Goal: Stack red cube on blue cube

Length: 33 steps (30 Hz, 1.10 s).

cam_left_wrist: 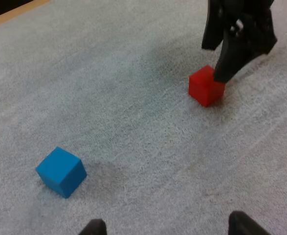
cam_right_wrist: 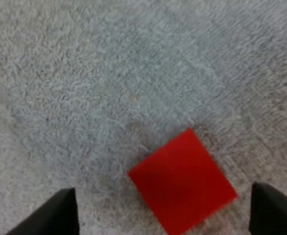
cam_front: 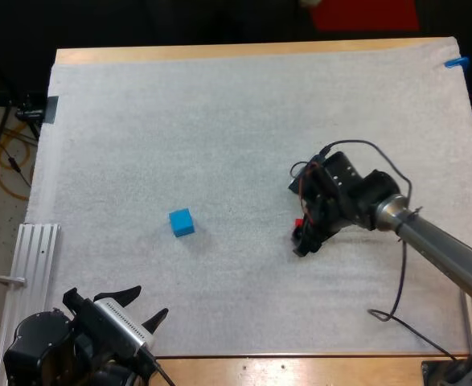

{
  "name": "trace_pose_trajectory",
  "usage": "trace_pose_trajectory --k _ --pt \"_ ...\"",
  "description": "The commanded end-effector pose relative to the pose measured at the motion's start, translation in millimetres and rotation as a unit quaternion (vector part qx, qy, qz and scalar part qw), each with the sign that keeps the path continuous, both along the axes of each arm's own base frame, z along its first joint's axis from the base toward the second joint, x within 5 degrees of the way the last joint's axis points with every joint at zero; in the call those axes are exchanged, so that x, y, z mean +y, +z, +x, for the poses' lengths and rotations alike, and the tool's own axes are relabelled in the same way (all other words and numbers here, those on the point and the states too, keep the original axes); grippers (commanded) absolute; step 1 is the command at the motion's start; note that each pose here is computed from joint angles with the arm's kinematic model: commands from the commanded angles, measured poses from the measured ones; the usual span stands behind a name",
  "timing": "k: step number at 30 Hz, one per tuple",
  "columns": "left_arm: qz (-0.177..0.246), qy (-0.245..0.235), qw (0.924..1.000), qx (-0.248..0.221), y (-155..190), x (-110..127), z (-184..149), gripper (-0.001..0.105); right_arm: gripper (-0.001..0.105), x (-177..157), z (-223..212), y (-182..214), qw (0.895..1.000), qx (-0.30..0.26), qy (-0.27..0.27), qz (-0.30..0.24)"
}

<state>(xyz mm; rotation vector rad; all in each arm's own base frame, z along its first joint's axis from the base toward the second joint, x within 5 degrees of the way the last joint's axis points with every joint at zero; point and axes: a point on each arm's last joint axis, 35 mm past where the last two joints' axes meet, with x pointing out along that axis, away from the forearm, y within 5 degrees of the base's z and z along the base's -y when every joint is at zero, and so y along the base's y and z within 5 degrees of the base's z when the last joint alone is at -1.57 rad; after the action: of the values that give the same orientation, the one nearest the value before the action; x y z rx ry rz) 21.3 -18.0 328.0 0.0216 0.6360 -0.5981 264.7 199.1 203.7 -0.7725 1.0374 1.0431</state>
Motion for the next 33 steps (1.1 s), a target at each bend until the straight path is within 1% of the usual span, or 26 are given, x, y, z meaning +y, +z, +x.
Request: trace_pose_trajectory --k 1,2,7,9,13,14,15,16,18,19,20,21,24,26,33 --pt "0.005 0.000 1.0000 -0.002 0.9 -0.1 1.2 0.051 0.069 4.6 1.8 -2.9 1.000 -0.005 0.000 -0.006" --pt "0.005 0.000 1.0000 -0.002 0.9 -0.1 1.2 0.051 0.069 7.5 2.9 -9.0 1.000 -0.007 -0.002 -0.015" --pt "0.005 0.000 1.0000 -0.002 0.9 -0.1 1.2 0.051 0.069 12.4 9.5 -27.7 1.000 0.003 -0.018 -0.018" --pt "0.005 0.000 1.0000 -0.002 0.9 -0.1 1.2 0.051 0.069 12.2 10.7 -36.1 0.999 0.006 -0.024 -0.037" --pt "0.005 0.000 1.0000 -0.002 0.9 -0.1 1.2 0.051 0.068 11.3 10.2 -42.6 0.998 0.016 -0.025 -0.051" --pt "0.005 0.000 1.0000 -0.002 0.9 -0.1 1.2 0.051 0.065 11.1 9.9 -42.5 0.998 0.017 -0.025 -0.052" --pt "0.005 0.000 1.0000 -0.002 0.9 -0.1 1.2 0.051 0.060 10.8 9.6 -42.6 0.998 0.019 -0.025 -0.053" --pt "0.005 0.000 1.0000 -0.002 0.9 -0.1 1.2 0.051 0.058 10.8 9.6 -42.6 0.998 0.019 -0.025 -0.053" --pt "0.005 0.000 1.0000 -0.002 0.9 -0.1 1.2 0.051 0.043 10.4 9.2 -42.7 0.998 0.020 -0.025 -0.056" --pt "0.005 0.000 1.0000 -0.002 0.9 -0.1 1.2 0.051 0.040 10.4 9.2 -42.7 0.998 0.020 -0.025 -0.056" --pt "0.005 0.000 1.0000 -0.002 0.9 -0.1 1.2 0.051 0.033 10.4 9.3 -42.7 0.998 0.019 -0.025 -0.056" --pt "0.005 0.000 1.0000 -0.002 0.9 -0.1 1.2 0.051 0.029 10.9 9.9 -41.8 0.998 0.018 -0.025 -0.055" --pt "0.005 0.000 1.0000 -0.002 0.9 -0.1 1.2 0.051 0.022 12.7 12.3 -38.4 0.998 0.013 -0.025 -0.051" --pt "0.005 0.000 1.0000 -0.002 0.9 -0.1 1.2 0.051 0.020 14.3 14.4 -35.3 0.999 0.008 -0.025 -0.048" --pt "0.005 0.000 1.0000 -0.002 0.9 -0.1 1.2 0.051 0.020 17.2 18.3 -20.8 0.999 -0.002 -0.026 -0.039"
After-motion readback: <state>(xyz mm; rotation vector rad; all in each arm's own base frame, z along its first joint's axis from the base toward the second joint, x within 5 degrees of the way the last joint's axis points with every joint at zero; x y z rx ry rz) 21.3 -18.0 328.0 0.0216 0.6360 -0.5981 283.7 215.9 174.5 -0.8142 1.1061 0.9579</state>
